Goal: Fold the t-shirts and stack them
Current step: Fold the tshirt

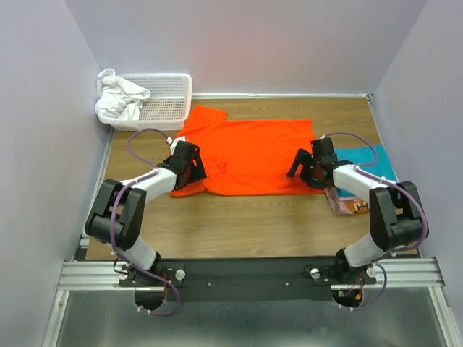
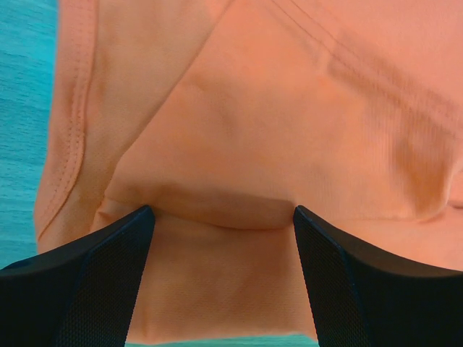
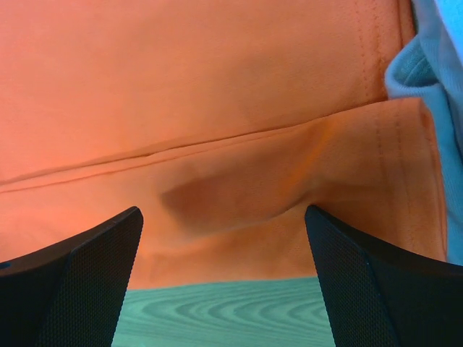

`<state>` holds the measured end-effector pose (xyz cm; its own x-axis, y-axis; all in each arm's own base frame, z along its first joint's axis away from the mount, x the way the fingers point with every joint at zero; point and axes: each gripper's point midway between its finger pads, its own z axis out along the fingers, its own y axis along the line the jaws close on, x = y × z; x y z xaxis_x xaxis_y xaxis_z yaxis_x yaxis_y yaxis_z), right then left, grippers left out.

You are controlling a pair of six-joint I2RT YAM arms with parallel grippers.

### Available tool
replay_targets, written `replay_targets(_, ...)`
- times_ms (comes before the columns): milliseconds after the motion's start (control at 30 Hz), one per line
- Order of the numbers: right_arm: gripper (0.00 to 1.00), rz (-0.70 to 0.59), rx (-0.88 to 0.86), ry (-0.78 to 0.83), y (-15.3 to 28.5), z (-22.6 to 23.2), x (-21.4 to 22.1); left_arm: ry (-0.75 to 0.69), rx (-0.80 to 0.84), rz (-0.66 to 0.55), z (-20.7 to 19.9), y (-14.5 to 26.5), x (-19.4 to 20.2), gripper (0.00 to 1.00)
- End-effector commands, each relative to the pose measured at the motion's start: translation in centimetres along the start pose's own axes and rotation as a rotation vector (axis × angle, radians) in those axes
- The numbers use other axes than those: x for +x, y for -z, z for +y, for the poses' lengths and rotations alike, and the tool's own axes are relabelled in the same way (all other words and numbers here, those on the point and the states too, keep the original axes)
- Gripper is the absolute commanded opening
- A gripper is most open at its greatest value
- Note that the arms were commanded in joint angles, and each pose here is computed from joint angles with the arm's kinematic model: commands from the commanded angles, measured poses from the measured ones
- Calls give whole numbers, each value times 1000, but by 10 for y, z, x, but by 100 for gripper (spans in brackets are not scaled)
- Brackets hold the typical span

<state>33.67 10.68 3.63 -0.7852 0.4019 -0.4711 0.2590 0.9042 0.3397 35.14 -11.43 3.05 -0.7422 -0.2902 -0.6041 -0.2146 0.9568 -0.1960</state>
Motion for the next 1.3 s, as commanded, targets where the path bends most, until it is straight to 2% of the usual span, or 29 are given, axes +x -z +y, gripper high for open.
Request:
replay_targets(0, 100, -54, 51, 16, -8, -3, -17, 55, -69, 27, 27, -2, 10, 86)
replay_targets(133, 100, -29, 87, 19, -17, -12, -9, 92, -166, 26, 57, 2, 12, 86)
replay_targets(333, 100, 70, 73, 1, -21, -21, 25, 126, -191, 71, 67, 5, 27, 86)
replay_targets(533, 100, 110, 48, -27, -3, -27, 49, 218, -243, 73, 78, 30, 34, 86)
replay_targets(800, 100, 143, 70, -68, 24, -43, 76, 317, -249, 119, 89, 56, 69, 87)
replay_targets(967, 100, 131, 83, -90, 40, -51, 84, 363, -251, 89, 90, 66, 74, 87)
replay_targets(1000, 100, 126, 85, -91, 42, -51, 83, 362, -239, 86, 88, 68, 74, 88)
replay_targets(1033, 100, 125, 76, -87, 46, -51, 84, 373, -212, 71, 83, 72, 73, 98)
replay_targets(1100, 100, 122, 60, -65, 51, -49, 84, 399, -174, 62, 77, 78, 73, 98)
replay_targets(1200, 100, 83, 18, -23, 61, -41, 73, 419, -147, 8, 75, 93, 60, 98)
replay_targets(1267, 100, 58, -29, -3, 69, -29, 61, 427, -117, -61, 67, 109, 37, 98)
